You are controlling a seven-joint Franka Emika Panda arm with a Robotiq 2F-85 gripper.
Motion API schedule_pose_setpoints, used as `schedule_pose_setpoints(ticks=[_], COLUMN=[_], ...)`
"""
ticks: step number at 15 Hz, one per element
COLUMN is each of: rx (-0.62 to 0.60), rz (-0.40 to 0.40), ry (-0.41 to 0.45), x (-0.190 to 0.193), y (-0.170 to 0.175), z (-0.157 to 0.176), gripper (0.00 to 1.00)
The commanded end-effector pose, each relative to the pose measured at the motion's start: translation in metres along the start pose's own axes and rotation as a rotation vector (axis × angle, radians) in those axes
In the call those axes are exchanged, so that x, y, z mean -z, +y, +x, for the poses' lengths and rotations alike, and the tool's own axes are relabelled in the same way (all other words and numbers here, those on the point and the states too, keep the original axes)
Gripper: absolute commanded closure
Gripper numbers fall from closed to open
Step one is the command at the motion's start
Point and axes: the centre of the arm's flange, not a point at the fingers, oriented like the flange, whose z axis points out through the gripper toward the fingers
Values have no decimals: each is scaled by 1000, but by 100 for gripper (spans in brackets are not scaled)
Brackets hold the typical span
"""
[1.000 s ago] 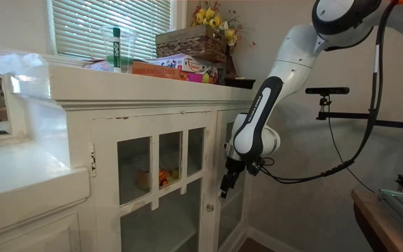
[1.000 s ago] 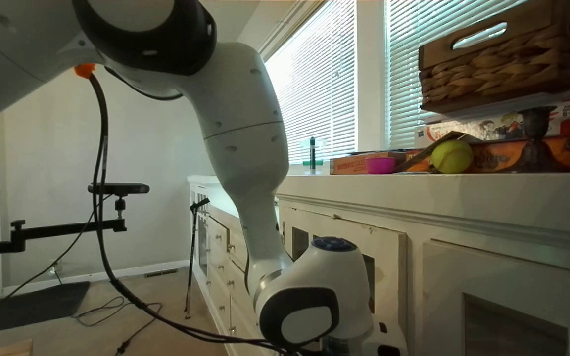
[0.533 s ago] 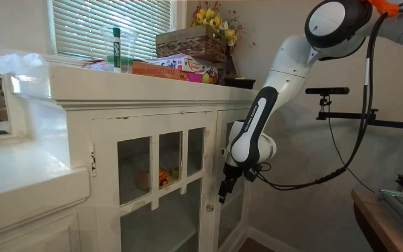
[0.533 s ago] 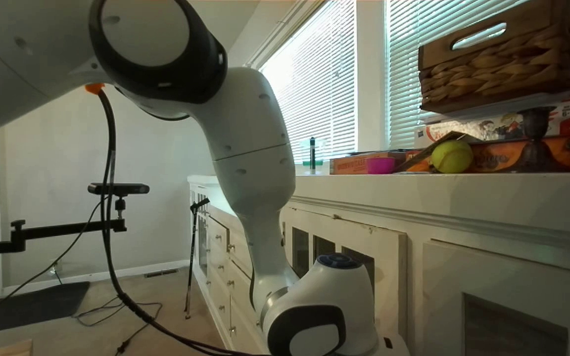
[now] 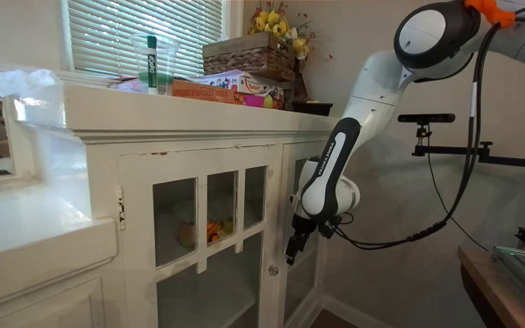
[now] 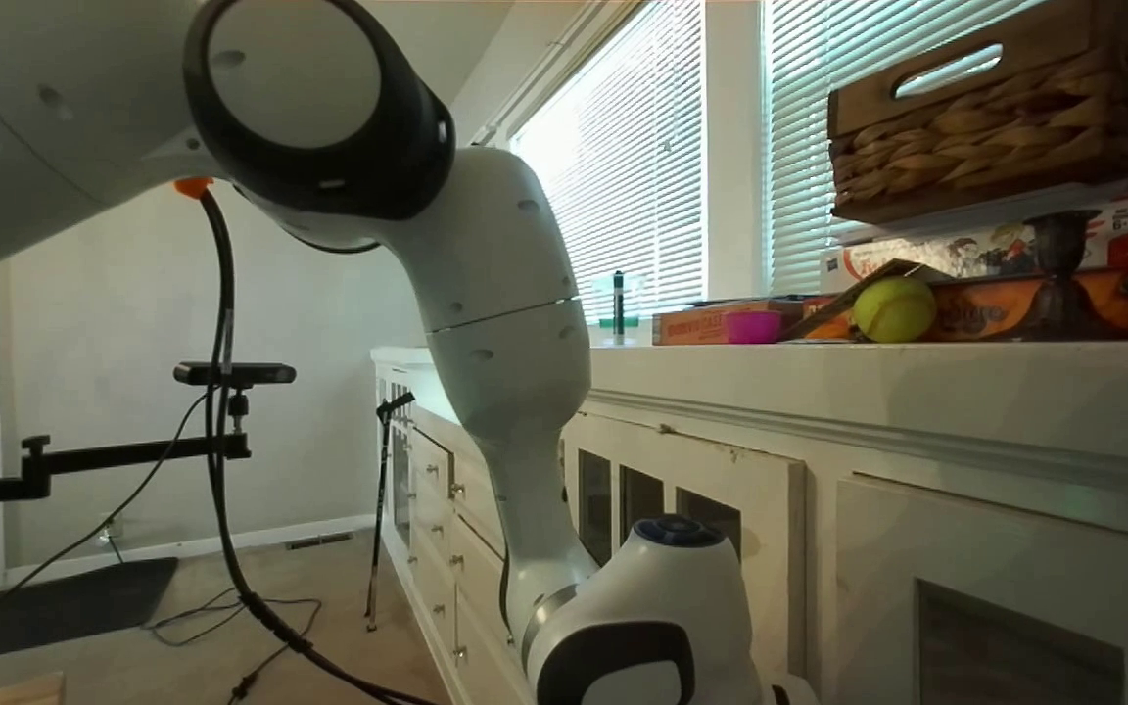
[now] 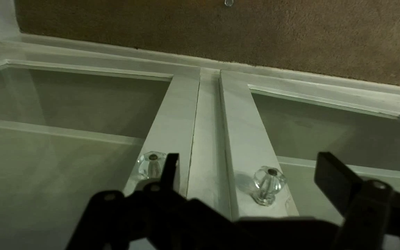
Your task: Open the left door of the cabinet on the right.
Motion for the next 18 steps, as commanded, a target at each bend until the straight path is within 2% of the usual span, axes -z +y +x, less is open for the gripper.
schedule_pose_setpoints(ticks=[1,8,15,18], rx=[-21,-47,-49,-54], rz=[-15,20,25,23], ry=[-1,-2,-64,-44], x=[-28,-46,-55,-61], y=[1,-12,-27,-30], z=[7,22,29,31], gripper=[0,0,0,0])
